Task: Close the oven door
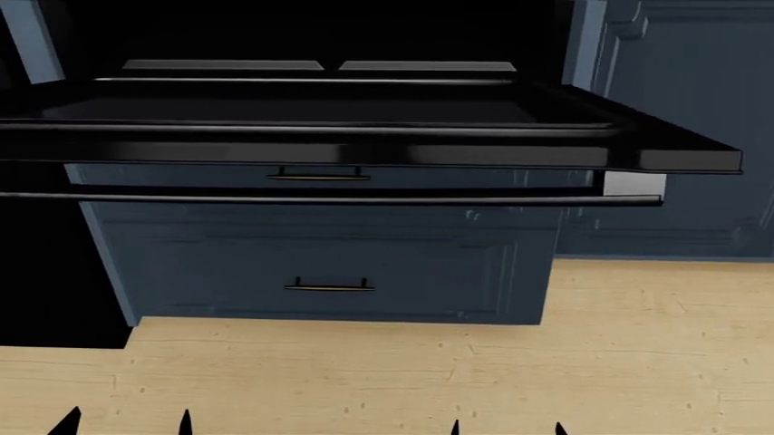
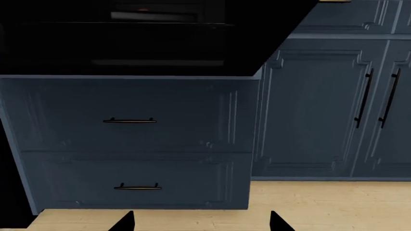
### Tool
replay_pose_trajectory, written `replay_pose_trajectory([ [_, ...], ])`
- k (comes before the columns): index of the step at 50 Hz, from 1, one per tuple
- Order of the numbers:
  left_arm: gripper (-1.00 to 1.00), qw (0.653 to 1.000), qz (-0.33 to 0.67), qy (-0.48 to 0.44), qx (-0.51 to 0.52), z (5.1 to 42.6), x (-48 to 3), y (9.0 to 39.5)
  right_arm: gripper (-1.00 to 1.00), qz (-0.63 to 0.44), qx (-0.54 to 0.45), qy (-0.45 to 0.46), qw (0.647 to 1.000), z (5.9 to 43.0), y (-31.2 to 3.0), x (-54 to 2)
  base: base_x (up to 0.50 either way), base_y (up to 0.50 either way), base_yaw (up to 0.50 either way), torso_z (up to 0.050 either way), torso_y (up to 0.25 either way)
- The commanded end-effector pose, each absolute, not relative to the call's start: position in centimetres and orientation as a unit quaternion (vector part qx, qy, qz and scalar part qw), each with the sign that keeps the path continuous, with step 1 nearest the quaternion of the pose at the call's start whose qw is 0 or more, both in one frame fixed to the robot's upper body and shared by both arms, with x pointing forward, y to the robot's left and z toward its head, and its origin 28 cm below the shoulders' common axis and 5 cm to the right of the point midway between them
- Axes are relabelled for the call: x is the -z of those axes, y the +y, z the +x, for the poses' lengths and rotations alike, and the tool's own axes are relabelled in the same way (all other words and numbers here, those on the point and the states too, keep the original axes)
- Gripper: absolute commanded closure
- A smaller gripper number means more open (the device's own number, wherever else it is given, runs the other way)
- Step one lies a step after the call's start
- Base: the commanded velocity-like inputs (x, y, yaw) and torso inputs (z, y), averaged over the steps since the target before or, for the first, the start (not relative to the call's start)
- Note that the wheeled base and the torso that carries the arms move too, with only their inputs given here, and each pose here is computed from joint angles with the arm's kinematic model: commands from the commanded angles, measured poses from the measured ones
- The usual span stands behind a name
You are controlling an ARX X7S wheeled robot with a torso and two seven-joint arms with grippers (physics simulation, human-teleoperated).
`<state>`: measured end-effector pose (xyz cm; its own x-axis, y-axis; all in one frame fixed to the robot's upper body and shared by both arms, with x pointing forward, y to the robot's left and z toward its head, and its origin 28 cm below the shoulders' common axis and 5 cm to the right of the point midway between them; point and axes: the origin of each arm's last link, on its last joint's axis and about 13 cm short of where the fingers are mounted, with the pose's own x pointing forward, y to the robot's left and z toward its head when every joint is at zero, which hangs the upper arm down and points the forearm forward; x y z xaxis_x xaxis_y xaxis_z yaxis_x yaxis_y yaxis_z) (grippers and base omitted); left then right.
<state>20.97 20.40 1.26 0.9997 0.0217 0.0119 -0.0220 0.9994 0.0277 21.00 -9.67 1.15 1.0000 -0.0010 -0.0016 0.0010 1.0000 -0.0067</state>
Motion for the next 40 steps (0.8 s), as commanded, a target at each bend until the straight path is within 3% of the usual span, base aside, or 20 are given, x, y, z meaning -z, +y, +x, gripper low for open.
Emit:
replay_pose_trajectory([
  [1,-1.0,1.0,0.014,-0.007,-0.01,20.99,-1.2,20.43,-1.0,-0.003,0.0,0.001,1.0,21.03,-9.65,-1.06,0.0,0.5,0.0,0.0,0.0],
  [13,-1.0,1.0,0.014,-0.006,-0.012,20.95,-1.37,20.42,-1.0,0.002,0.0,-0.001,1.0,21.03,-9.7,-1.08,0.0,0.48,0.0,0.0,0.0],
  [24,-1.0,1.0,0.015,-0.006,-0.013,20.98,-1.27,20.42,-1.0,0.006,0.007,0.005,1.0,21.04,-9.77,-1.18,0.02,0.0,0.0,0.0,0.0],
  [40,-1.0,1.0,0.016,-0.007,-0.012,20.96,-1.31,20.4,-1.0,0.005,0.004,0.001,1.0,20.99,-9.75,-1.22,0.41,0.0,0.0,0.0,0.0],
])
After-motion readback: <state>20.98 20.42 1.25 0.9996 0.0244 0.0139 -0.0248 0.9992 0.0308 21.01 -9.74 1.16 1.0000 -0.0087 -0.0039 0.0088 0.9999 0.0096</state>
